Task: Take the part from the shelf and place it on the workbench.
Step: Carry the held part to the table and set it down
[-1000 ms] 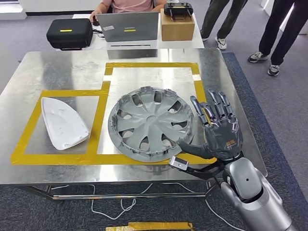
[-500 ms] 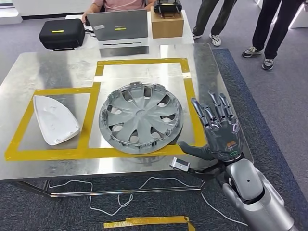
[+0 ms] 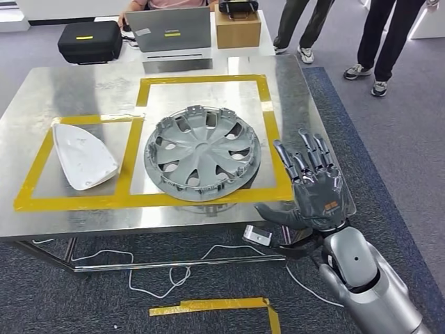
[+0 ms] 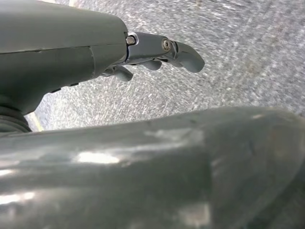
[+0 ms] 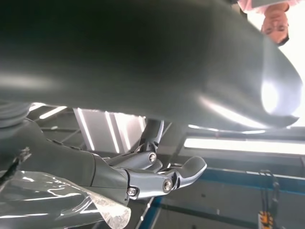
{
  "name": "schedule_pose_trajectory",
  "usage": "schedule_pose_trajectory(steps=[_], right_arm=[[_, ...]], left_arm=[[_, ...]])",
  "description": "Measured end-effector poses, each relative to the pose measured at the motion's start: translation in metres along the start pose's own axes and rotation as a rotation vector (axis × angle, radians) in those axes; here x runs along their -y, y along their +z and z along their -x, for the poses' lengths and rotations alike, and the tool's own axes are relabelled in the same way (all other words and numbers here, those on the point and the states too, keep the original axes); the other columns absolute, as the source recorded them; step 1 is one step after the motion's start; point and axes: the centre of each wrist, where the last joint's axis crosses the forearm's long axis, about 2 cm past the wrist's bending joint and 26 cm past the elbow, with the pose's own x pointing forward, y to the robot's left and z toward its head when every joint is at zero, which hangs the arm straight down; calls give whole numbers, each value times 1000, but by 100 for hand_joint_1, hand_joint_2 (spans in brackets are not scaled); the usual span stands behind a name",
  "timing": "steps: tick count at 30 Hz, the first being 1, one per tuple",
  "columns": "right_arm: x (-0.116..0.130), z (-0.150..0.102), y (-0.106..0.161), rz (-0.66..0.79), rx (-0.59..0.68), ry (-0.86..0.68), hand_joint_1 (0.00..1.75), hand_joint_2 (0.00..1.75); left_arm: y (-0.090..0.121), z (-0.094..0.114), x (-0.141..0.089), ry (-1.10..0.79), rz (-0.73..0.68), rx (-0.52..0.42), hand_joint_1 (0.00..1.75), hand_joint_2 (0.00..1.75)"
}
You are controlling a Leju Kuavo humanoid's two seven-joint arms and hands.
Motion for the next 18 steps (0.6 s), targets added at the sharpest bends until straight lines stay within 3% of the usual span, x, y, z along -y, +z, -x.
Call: schedule_pose_trajectory(steps=[18], right_arm=[[1, 1, 0, -22, -7, -1, 0, 0]], left_arm=[[1, 3, 4, 17, 6, -11, 0, 0]])
